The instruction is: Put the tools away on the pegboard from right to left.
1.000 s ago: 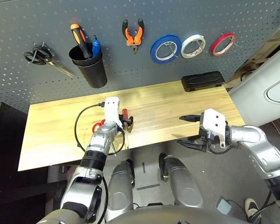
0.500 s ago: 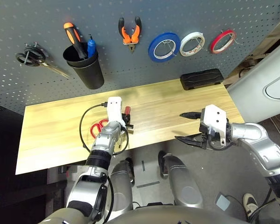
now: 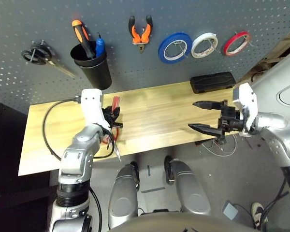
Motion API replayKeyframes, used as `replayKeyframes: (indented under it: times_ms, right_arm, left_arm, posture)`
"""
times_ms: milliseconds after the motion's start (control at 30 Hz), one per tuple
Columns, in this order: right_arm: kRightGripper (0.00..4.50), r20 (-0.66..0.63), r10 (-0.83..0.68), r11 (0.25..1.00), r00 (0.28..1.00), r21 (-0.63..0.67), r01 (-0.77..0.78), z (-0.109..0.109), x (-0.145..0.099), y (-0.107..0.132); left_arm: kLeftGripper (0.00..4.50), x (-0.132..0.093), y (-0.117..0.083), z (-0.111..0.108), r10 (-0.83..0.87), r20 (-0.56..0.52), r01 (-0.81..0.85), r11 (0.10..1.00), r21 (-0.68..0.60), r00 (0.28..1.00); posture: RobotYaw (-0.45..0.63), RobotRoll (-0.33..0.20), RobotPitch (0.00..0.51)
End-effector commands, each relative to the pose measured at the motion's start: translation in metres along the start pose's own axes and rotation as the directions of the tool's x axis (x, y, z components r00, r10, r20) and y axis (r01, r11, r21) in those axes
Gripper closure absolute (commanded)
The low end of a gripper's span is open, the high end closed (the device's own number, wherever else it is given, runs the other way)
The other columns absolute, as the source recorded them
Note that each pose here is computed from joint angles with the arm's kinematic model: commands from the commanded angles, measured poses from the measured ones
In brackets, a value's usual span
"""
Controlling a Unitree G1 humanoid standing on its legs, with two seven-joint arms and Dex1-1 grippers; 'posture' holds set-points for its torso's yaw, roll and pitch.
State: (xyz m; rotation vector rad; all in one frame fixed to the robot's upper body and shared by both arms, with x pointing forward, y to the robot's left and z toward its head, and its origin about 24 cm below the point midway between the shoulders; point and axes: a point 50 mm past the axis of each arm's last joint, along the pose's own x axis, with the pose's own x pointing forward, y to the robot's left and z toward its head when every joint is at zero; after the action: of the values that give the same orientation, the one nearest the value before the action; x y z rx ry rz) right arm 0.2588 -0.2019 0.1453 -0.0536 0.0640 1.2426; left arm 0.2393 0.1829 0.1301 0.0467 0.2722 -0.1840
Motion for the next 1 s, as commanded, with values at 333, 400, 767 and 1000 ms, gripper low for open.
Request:
replayKeyframes:
  times_ms: [333, 400, 767, 1000]
  right_arm:
    - [0.00, 0.076, 0.077, 0.996, 0.994, -0.045, -0.074, 0.038, -0.003, -0.007]
    - [0.00, 0.091, 0.100, 0.994, 0.991, -0.062, -0.094, 0.046, 0.002, -0.009]
    - [0.00, 0.121, 0.071, 0.992, 0.990, -0.116, -0.057, 0.056, 0.006, -0.019]
    - [0.00, 0.122, 0.053, 0.994, 0.991, -0.100, -0.041, 0.049, 0.007, -0.013]
  left_arm:
    - [3.60, -0.039, 0.017, 0.053, -0.050, 0.309, 0.024, 0.996, 0.085, 0.950]
    - [3.60, -0.043, 0.018, 0.072, -0.087, 0.426, 0.054, 0.995, 0.088, 0.901]
    - [3.60, -0.033, 0.020, 0.144, -0.157, 0.623, 0.123, 0.988, 0.097, 0.767]
    - [3.60, -0.009, 0.032, 0.173, -0.006, 0.735, 0.042, 0.999, -0.031, 0.678]
  posture:
    - [0.09, 0.000, 0.142]
    - [0.09, 0.000, 0.142]
    - [0.05, 0.000, 0.118]
    - [0.02, 0.000, 0.116]
